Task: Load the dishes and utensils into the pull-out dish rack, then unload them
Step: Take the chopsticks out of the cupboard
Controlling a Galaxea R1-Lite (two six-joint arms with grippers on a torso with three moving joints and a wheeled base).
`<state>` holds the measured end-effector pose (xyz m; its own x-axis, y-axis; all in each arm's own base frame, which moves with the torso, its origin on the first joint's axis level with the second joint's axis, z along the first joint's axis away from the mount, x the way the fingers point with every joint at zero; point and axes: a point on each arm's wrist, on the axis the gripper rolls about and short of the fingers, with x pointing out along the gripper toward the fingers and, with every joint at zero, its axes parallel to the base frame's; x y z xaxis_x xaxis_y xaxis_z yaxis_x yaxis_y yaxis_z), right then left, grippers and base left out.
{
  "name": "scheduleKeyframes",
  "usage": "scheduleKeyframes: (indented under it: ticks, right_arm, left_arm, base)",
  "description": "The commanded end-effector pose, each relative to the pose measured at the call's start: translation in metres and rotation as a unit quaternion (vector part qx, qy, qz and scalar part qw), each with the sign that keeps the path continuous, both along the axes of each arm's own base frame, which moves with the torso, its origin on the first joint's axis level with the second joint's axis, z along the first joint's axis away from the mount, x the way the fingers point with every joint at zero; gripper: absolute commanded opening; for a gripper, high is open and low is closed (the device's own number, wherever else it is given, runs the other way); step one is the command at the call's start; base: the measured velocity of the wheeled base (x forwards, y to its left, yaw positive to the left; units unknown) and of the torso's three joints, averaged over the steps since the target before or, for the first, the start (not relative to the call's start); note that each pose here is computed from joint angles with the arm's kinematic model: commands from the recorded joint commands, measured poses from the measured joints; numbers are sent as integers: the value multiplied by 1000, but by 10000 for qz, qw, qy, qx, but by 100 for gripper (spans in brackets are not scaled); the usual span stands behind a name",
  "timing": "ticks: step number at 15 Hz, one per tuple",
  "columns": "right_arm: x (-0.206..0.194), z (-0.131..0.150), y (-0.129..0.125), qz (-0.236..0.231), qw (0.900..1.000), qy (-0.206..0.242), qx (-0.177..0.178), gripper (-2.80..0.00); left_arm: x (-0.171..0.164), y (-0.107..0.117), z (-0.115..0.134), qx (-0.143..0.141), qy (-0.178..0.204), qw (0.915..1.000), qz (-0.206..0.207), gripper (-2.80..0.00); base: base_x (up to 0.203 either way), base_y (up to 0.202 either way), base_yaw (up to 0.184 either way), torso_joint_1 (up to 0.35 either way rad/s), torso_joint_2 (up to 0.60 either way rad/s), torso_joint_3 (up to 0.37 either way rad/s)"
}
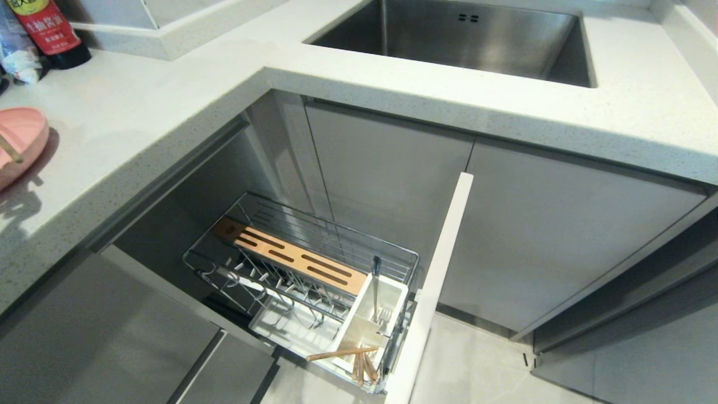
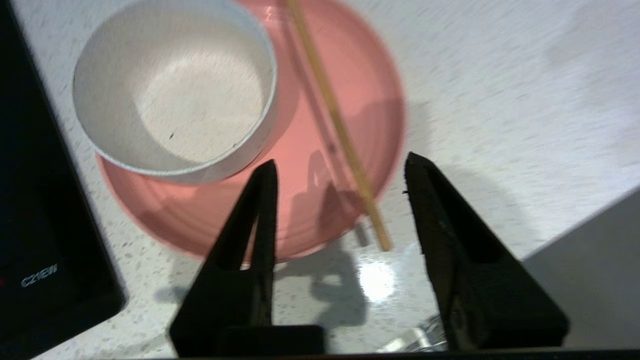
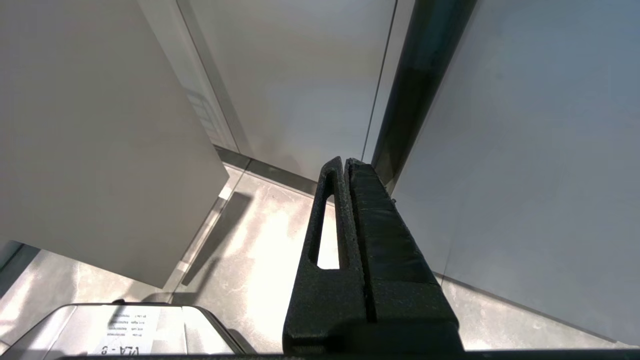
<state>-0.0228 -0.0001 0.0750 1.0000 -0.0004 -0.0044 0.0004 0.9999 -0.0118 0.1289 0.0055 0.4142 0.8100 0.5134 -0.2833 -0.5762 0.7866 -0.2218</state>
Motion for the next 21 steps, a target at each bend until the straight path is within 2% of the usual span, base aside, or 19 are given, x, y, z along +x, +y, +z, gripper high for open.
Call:
scheduleKeyframes:
  ticks: [1,3,5,7,8,10,11,13,15,16,18,20,21]
  right_arm:
    - [0,0,0,2,10000,-7,-3,-280]
    - [0,0,0,2,10000,-5,-3,-280]
    - [0,0,0,2,10000,0,-3,-280]
    - [0,0,0,2,10000,0,-3,-280]
    - [0,0,0,2,10000,-2,-3,-280]
    - [0,0,0,2,10000,-6,-3,-280]
    - [0,0,0,2,10000,0,-3,-280]
    - [0,0,0,2,10000,-5,-3,-280]
    - [0,0,0,2,10000,4,-3,-280]
    - [0,0,0,2,10000,1,-3,-280]
    - [0,0,0,3,10000,1,-3,-280]
    - [0,0,0,2,10000,-5,-3,-280]
    - [0,0,0,2,10000,2,-3,-280]
  left_arm:
    - [-23,-1,10,-43,-468,9988,-108,-280]
    - [-36,-9,21,-234,-1116,9920,-547,-280]
    - [-43,-21,26,-688,-1556,9774,-1255,-280]
    - [-48,-35,25,-1147,-1667,9590,-1986,-280]
    - [-47,-43,21,-1290,-1562,9508,-2345,-280]
    - [-37,-70,1,-1355,-1018,9384,-3011,-280]
    - [-26,-89,-14,-1272,-611,9361,-3221,-280]
    - [-7,-127,-47,-959,306,9317,-3489,-280]
    - [0,-146,-74,-488,1257,9263,-3519,-280]
    - [4,-152,-88,-213,1783,9202,-3479,-280]
    - [7,-159,-109,138,2741,8965,-3478,-280]
    - [12,-167,-123,190,3396,8692,-3588,-280]
    - [14,-171,-129,206,3639,8584,-3609,-270]
  base:
    - [0,0,0,0,0,0]
    - [0,0,0,0,0,0]
    - [0,0,0,0,0,0]
    - [0,0,0,0,0,0]
    - [0,0,0,0,0,0]
    - [0,0,0,0,0,0]
    - [0,0,0,0,0,0]
    - [0,0,0,0,0,0]
    - [0,0,0,0,0,0]
    - [0,0,0,0,0,0]
    - [0,0,0,0,0,0]
    - [0,0,0,0,0,0]
    - [0,0,0,0,0,0]
